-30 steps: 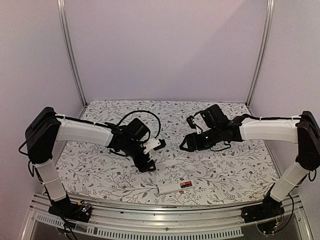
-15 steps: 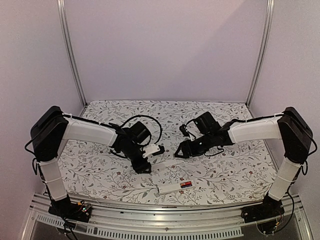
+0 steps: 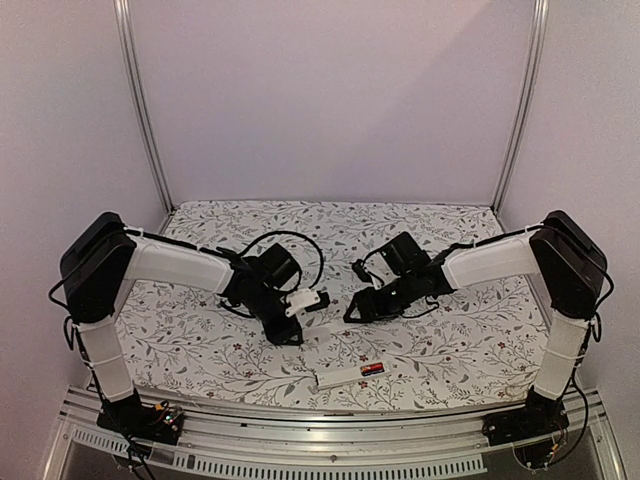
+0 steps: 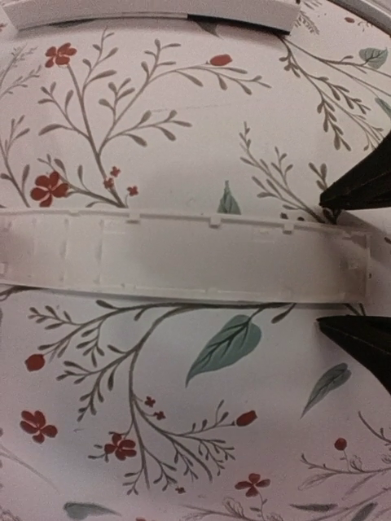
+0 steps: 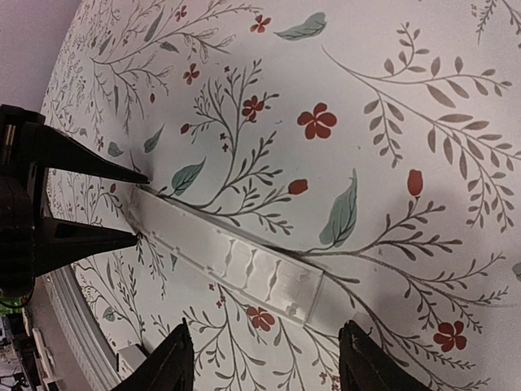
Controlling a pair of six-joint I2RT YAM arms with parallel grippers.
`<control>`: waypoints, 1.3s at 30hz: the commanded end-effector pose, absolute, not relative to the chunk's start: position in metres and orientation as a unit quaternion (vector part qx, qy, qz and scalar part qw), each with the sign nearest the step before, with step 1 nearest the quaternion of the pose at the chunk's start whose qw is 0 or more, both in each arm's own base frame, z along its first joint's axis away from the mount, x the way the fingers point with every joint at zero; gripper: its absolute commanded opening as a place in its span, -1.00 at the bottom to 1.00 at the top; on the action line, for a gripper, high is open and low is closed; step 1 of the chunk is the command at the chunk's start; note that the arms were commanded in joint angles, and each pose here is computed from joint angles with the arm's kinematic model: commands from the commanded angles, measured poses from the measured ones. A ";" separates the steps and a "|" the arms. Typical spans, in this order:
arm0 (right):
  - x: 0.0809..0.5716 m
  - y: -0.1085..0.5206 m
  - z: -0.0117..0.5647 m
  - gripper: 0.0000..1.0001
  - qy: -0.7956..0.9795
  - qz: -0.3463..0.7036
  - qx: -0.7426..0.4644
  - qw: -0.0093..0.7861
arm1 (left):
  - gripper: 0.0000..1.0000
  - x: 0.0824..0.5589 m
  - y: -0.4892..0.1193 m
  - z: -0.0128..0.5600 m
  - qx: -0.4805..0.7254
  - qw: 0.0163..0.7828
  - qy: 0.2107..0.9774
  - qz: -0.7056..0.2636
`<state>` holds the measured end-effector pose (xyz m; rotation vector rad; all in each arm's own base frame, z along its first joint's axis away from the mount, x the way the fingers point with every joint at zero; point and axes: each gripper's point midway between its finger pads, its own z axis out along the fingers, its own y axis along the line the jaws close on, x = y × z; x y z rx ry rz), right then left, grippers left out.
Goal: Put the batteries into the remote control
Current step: Move the right arm with the battery cover to the center of the board.
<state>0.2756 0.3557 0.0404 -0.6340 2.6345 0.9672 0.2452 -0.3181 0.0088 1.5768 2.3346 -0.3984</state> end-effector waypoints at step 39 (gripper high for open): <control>0.266 0.336 0.062 0.20 0.900 0.314 -0.250 0.169 | -0.30 0.246 -0.307 0.027 0.536 0.179 0.804 -0.185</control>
